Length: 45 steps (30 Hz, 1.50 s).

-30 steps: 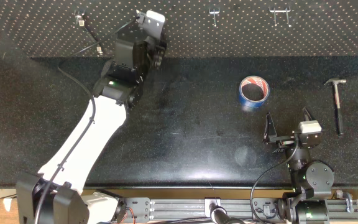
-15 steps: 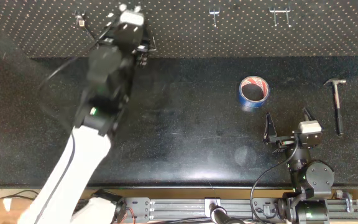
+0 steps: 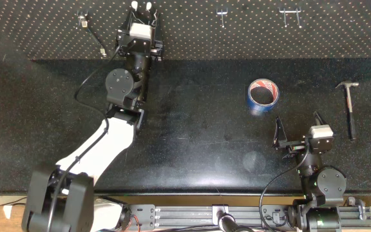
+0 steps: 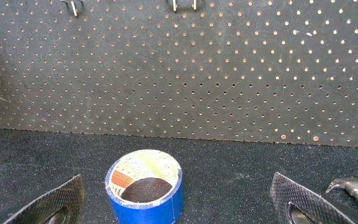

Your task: Place Tools Onto Pegboard

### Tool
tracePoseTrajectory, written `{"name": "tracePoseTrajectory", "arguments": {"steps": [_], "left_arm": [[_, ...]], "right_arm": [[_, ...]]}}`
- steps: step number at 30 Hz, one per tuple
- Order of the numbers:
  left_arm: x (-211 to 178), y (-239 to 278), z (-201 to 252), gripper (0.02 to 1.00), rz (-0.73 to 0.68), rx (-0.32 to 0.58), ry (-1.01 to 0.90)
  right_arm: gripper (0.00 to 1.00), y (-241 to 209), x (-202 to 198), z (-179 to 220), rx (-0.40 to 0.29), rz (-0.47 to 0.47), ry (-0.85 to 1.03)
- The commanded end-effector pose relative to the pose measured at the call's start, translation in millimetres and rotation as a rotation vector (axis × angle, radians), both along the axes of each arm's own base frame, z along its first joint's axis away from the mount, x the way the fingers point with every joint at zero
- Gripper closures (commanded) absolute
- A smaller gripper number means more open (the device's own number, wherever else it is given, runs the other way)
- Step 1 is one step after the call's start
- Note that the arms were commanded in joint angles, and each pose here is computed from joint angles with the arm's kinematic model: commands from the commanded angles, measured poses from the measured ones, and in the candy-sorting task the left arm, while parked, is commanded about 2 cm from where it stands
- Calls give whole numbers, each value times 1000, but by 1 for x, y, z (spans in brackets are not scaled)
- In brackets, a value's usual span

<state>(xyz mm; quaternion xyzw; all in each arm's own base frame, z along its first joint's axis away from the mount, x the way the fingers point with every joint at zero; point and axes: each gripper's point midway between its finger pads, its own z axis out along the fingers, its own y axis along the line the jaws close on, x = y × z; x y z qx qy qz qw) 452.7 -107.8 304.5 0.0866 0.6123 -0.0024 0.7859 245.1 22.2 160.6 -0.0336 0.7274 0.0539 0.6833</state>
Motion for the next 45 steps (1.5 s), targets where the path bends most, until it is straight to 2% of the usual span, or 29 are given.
{"name": "tracePoseTrajectory", "arguments": {"steps": [1,15,21,30,40,41,42,43,45], "left_arm": [[7,-3,-5,991,-11,-7,-6],[22,13,-38,991,28,14,77],[22,7,-45,991,-1,21,100],[29,0,-79,989,-38,-4,199],[29,1,-79,989,-37,-3,200],[29,1,-79,904,-37,-3,200],[29,1,-79,744,-37,-3,200],[29,1,-79,730,-37,-3,200],[29,1,-79,638,-37,-3,200]], "right_arm": [[25,3,-1,-1,-13,16,-2],[27,3,-1,-1,-13,16,-2],[25,3,-1,-1,-13,16,-2],[25,3,-1,-1,-13,16,-2],[25,3,-1,-1,-13,16,-2],[23,3,-1,-1,-13,16,-2],[25,3,-1,-1,-13,16,-2],[25,3,-1,-1,-13,16,-2],[25,3,-1,-1,-13,16,-2]]}}
